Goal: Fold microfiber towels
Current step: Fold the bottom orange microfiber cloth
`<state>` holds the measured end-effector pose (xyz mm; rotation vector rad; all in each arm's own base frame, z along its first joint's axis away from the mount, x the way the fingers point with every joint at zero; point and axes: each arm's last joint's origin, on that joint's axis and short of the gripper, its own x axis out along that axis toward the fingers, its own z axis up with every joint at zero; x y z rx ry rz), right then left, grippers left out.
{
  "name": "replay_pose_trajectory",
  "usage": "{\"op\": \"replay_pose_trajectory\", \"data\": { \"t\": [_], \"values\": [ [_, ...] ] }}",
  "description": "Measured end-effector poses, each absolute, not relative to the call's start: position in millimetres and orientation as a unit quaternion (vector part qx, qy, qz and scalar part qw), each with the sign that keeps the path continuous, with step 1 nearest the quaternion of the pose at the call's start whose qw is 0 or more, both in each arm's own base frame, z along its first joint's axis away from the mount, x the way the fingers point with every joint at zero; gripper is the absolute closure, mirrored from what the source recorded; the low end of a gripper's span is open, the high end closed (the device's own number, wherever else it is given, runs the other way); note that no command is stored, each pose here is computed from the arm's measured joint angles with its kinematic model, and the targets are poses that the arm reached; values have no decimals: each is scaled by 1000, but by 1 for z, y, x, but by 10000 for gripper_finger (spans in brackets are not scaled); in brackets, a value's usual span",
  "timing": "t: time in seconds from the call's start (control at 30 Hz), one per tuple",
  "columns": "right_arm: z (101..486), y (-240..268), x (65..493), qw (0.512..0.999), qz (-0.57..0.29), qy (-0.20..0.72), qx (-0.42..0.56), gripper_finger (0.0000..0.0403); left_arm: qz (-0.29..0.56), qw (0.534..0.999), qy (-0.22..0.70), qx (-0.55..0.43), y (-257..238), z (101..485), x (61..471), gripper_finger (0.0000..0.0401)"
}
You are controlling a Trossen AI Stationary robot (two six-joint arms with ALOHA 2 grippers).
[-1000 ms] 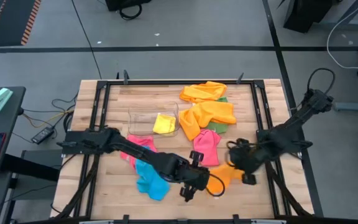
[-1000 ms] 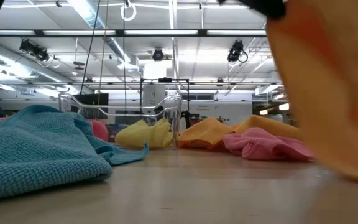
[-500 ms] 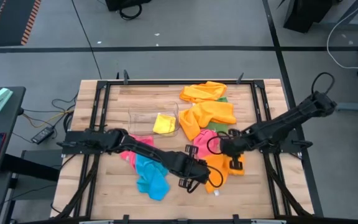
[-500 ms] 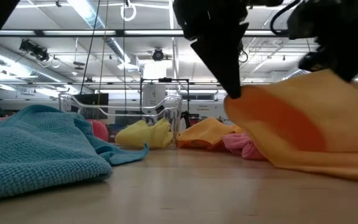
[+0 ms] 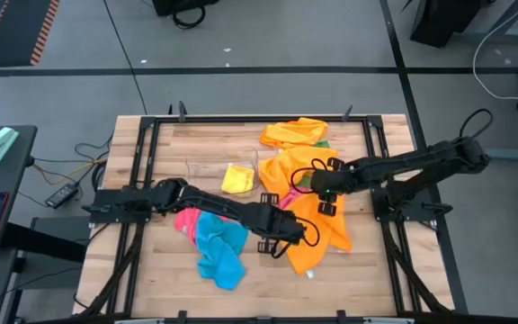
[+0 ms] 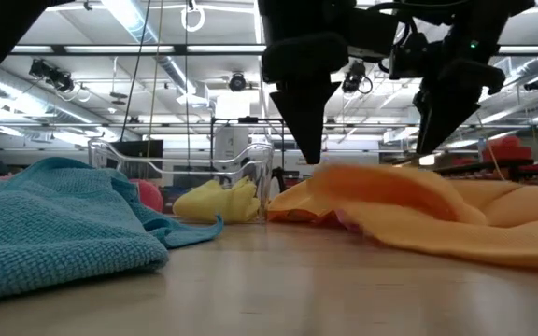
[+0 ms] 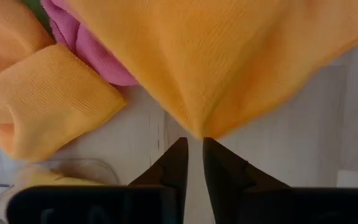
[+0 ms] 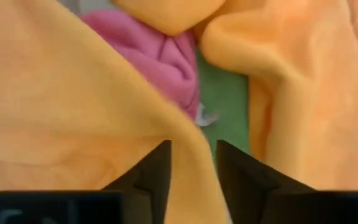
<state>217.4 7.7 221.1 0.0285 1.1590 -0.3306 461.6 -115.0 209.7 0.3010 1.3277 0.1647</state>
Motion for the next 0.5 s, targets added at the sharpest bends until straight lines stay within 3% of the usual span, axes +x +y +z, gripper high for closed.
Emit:
{"op": "replay_pose_trajectory", "data": {
  "t": [0.27,0.5],
  "values": [
    [241,-7,210,786,-177,590,53,159,59,758,628,163,-125,209,455,301],
    [233,32,214,819,-62,567,69,143,-32,752,624,211,-158,209,446,290]
  ]
}}
